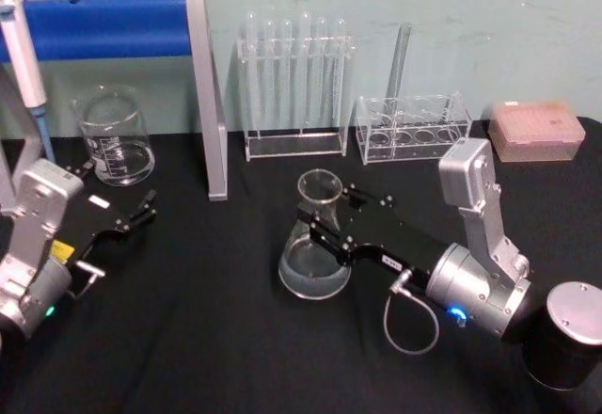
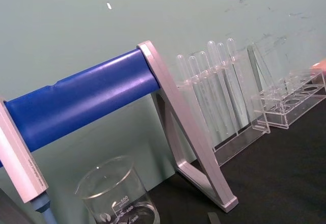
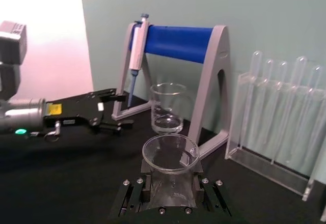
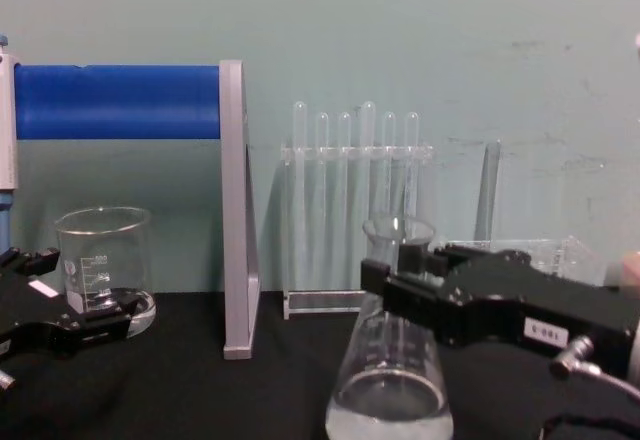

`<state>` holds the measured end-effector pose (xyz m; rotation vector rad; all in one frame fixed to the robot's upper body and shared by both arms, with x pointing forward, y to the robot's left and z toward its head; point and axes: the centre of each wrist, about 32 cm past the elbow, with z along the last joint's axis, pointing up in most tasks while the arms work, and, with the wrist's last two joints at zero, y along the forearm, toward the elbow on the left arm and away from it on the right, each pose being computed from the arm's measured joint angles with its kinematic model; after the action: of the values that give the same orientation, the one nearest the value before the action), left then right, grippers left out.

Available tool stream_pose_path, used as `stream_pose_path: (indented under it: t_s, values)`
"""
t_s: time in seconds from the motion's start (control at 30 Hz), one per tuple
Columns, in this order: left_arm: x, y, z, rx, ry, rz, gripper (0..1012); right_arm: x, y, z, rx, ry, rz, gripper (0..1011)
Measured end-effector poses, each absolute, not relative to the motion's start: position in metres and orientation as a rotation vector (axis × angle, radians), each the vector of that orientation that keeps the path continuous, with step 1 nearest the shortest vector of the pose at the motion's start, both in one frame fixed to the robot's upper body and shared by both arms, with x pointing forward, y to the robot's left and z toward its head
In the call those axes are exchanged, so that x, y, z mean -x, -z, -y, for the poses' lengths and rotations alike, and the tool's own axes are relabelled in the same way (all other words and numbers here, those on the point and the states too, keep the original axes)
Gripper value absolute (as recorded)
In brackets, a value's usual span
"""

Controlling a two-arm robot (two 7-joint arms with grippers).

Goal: Grasp the erlenmeyer flask with one hand, shake it three times, then place it back.

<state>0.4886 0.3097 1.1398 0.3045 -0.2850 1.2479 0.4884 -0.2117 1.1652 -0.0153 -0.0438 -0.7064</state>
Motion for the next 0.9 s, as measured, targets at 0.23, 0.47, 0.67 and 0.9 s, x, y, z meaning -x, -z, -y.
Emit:
stream_pose_path:
  t_s: [0.23, 0.47, 0.67, 0.9]
  values:
    - [-0.489, -1.14, -0.31, -0.305, -1.248, 0.285, 1001, -0.489, -1.158, 0.217, 0.019, 0.657, 0.026, 449]
    - [-0.489, -1.14, -0.31, -0.304, -1.248, 0.285, 1001, -0.491, -1.153, 0.22, 0.021, 0.618, 0.017, 448]
    - [-0.489, -1.14, -0.31, -0.304, -1.248, 0.285, 1001, -0.493, -1.15, 0.221, 0.025, 0.597, 0.015, 448]
    - [-0.489, -1.14, -0.31, -0.304, -1.248, 0.285, 1001, -0.496, -1.146, 0.222, 0.026, 0.58, 0.011, 449]
